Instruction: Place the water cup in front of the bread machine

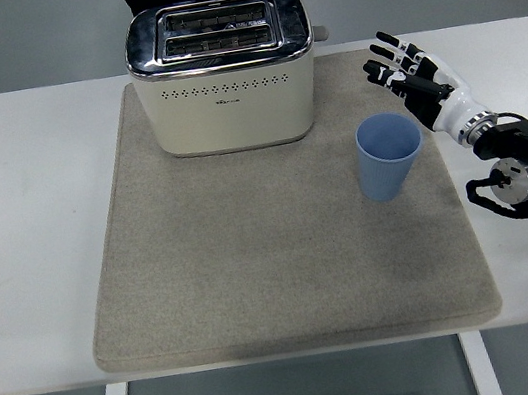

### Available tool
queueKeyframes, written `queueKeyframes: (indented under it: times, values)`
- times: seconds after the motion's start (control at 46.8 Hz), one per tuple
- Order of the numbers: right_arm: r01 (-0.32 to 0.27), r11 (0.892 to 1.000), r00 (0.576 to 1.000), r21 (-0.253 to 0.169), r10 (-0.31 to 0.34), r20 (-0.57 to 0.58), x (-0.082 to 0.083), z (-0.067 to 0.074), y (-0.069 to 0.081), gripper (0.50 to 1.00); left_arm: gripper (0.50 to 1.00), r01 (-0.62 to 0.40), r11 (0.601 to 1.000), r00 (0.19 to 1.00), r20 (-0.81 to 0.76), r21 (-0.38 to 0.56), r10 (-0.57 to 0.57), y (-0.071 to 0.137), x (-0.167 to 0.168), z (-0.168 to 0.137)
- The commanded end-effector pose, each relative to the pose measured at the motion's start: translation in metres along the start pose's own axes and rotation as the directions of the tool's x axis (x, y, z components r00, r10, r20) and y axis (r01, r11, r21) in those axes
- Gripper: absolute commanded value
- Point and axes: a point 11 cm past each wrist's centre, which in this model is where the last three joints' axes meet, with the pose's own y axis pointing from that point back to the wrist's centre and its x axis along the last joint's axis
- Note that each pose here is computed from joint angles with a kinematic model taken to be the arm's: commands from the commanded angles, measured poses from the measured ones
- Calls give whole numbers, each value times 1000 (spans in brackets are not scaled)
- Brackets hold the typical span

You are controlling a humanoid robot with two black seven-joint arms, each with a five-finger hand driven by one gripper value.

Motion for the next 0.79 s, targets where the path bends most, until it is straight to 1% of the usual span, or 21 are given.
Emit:
queueKeyframes:
  times: [0.0, 0.705, 0.769]
  values:
    - [-1, 1000, 1000, 1, 1, -1, 1, 0, 0, 913, 1000, -1, 1000, 1000, -3, -1, 1, 0, 1, 0]
    - [4, 1000, 1000, 1, -4, 1, 1, -1, 0, 913, 1000, -4, 1000, 1000, -3, -1, 4, 0, 1, 0]
    - [6, 1000, 1000, -3, -6, 5, 0, 1, 1, 913, 1000, -3, 1000, 1000, -4, -1, 3, 0, 1, 0]
